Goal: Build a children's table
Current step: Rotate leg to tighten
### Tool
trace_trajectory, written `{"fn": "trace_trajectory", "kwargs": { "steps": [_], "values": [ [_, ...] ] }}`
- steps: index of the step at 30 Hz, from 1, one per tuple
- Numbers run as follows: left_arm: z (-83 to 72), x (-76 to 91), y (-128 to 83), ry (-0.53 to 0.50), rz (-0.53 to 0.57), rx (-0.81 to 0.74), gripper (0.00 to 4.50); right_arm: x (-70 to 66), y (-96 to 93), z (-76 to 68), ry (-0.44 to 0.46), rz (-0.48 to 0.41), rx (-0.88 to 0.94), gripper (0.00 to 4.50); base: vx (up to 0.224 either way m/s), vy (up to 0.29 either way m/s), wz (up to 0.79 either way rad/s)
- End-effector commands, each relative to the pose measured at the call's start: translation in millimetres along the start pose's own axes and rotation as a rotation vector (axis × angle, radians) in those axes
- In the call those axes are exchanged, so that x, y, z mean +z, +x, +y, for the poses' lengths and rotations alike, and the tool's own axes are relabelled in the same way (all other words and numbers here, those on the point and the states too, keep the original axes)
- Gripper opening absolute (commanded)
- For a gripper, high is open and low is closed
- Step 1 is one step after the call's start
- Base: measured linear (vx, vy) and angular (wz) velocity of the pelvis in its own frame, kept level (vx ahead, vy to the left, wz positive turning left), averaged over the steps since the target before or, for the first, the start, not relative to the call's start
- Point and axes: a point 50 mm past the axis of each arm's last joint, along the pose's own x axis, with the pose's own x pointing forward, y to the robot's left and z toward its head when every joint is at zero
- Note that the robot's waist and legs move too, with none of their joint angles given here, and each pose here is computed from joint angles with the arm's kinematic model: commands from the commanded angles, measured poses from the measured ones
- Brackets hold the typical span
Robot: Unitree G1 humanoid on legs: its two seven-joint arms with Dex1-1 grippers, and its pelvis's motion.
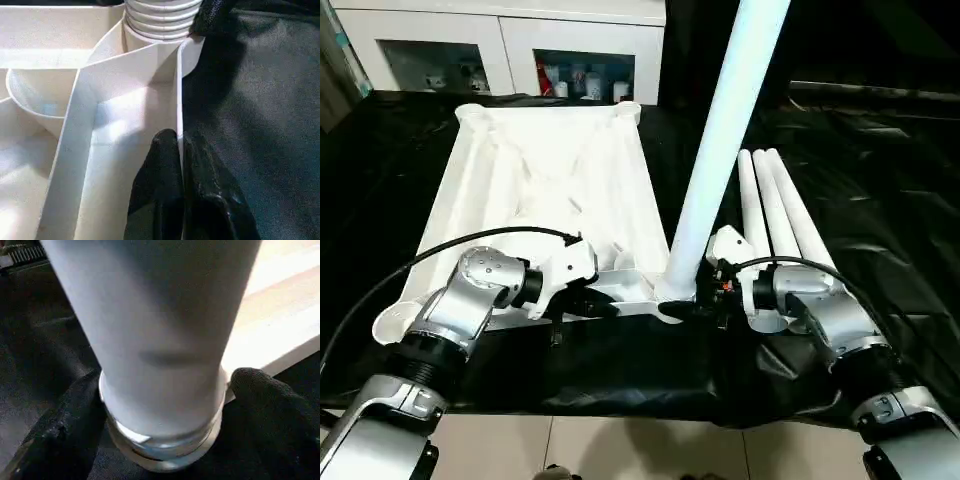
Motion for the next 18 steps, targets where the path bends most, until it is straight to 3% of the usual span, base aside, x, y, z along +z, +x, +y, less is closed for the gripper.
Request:
{"fn": "trace_trajectory", "kwargs": {
  "steps": [1, 11, 18],
  "values": [
    [-4.4, -3.3, 5.2, -0.004, 0.015, -0.039, 0.00, 3.6, 1.6, -2.0, -0.012, -0.004, 0.000, 3.71, 0.000, 0.000, 0.00],
    [-4.1, -4.7, 5.2, -0.011, 0.017, -0.035, 0.00, -1.5, 6.2, 0.3, 0.023, -0.026, -0.014, 2.90, 0.000, 0.000, 0.00],
    [9.8, -2.4, 23.2, -0.088, -0.001, 0.169, 0.00, -23.3, 21.6, -4.0, 0.196, -0.051, -0.284, 2.77, 0.000, 0.000, 0.00]
  ]
}}
